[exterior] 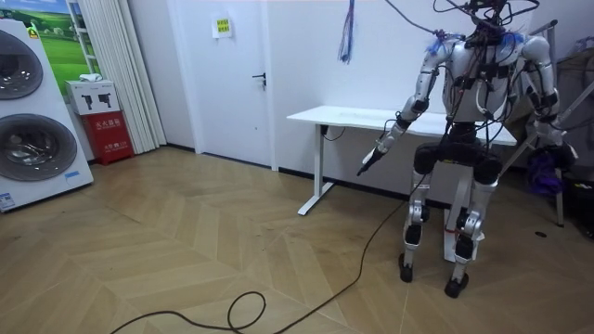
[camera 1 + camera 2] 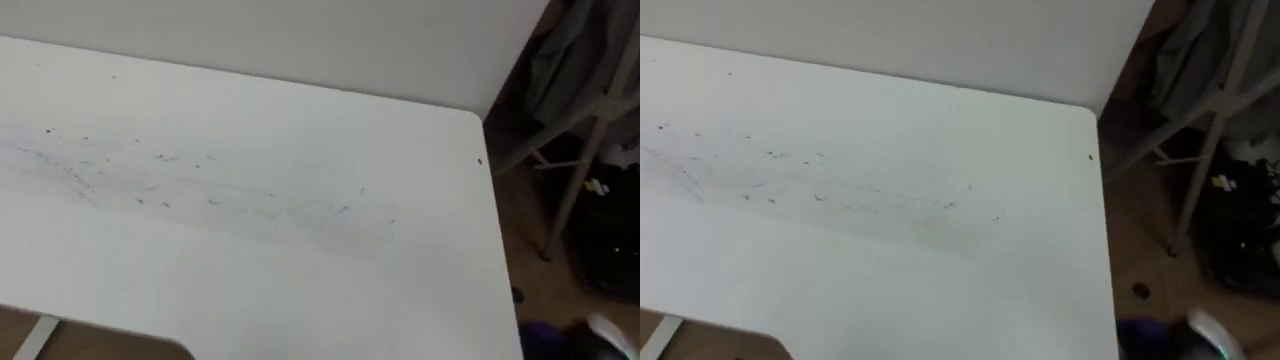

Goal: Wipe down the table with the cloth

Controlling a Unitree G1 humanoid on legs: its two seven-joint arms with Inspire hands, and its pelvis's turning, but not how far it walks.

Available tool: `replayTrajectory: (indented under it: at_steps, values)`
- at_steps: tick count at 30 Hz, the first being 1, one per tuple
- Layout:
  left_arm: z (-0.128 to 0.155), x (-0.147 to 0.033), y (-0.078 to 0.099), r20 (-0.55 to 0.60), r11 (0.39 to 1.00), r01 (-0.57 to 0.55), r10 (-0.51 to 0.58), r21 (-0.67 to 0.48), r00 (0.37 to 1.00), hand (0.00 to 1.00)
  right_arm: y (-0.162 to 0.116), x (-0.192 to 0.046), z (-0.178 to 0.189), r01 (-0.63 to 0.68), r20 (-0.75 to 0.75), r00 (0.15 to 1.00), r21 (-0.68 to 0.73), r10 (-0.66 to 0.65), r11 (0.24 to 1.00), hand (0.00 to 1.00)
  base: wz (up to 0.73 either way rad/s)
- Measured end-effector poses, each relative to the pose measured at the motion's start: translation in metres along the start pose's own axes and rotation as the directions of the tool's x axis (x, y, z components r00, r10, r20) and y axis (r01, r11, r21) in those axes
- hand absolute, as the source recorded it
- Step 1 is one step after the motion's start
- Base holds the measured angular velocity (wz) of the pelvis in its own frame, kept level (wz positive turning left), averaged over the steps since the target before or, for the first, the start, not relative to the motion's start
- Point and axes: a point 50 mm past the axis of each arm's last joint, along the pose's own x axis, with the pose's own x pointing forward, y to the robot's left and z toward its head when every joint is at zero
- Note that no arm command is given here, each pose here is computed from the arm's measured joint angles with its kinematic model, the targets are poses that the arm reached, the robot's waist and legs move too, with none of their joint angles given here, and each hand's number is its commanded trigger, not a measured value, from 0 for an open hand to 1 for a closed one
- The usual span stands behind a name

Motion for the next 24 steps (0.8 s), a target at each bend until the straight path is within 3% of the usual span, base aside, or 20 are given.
replayTrajectory:
  at_steps: [1,3,6,9,14,24]
  values:
    - [0.001,0.000,0.001,0.002,1.000,-0.003,0.003,0.006,1.000,0.00,-0.003,0.000,0.004,0.006,0.019,1.000,-0.055,-0.005,0.998,1.00,0.00]
    - [-0.012,-0.002,-0.004,-0.061,0.999,0.008,-0.006,0.039,0.998,0.00,-0.009,-0.003,0.025,0.048,0.076,0.997,-0.307,-0.026,0.951,1.00,-0.37]
    - [-0.029,-0.006,-0.012,-0.135,0.998,0.036,-0.029,0.049,0.990,0.00,-0.016,-0.008,0.043,0.082,0.111,0.993,-0.472,-0.034,0.878,1.00,-0.28]
    - [-0.033,-0.007,-0.008,-0.155,0.998,0.025,-0.015,0.064,0.988,0.00,-0.020,-0.011,0.048,0.096,0.101,0.994,-0.551,-0.047,0.829,1.00,0.05]
    - [-0.032,-0.008,-0.007,-0.163,0.996,0.016,-0.001,0.086,0.987,0.00,-0.021,-0.011,0.045,0.061,0.050,0.998,-0.521,-0.041,0.851,1.00,0.03]
    - [-0.034,-0.010,-0.010,-0.150,0.992,0.014,0.005,0.122,0.989,0.00,-0.023,-0.006,0.024,-0.011,-0.012,1.000,-0.231,0.008,0.973,1.00,0.09]
